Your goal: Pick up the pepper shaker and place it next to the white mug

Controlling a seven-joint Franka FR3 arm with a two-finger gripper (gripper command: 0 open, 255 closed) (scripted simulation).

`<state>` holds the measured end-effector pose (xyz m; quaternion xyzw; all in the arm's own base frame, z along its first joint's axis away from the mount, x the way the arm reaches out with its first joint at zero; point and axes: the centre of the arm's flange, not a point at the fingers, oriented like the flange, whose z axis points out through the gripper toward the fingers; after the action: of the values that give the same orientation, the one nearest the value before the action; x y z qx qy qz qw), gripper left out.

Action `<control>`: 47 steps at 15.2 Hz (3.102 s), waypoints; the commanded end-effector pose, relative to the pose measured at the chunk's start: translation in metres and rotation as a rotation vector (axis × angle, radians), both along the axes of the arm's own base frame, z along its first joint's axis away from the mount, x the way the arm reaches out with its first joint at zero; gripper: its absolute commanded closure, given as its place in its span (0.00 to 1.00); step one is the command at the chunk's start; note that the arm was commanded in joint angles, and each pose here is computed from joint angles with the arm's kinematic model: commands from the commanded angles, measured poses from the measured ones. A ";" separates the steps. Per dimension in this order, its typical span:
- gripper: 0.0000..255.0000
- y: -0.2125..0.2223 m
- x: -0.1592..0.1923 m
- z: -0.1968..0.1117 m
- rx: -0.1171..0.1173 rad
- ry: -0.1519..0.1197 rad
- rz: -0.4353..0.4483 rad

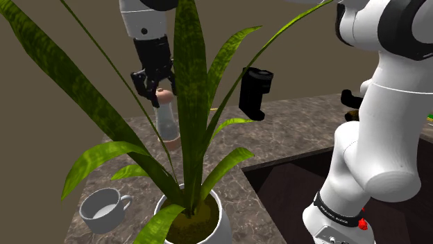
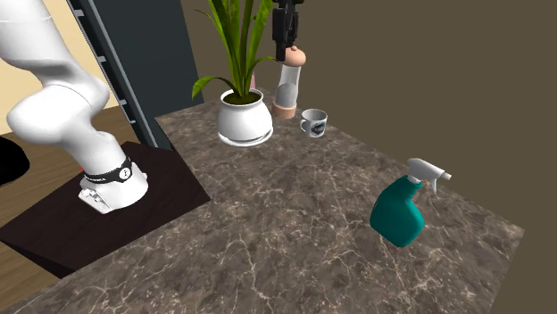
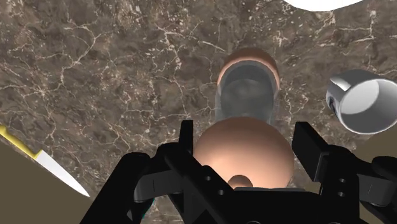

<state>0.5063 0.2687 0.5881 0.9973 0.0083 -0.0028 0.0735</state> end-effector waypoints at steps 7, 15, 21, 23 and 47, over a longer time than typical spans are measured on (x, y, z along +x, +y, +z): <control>1.00 0.102 -0.033 -0.015 0.000 0.000 -0.002; 1.00 0.202 -0.065 -0.031 0.000 0.000 -0.002; 1.00 0.277 -0.089 -0.042 0.000 0.000 -0.002; 1.00 0.277 -0.089 -0.053 0.000 0.000 -0.002; 1.00 0.277 -0.089 -0.179 0.000 0.000 -0.002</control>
<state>0.4180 0.5457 0.4132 0.9972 0.0075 -0.0027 0.0737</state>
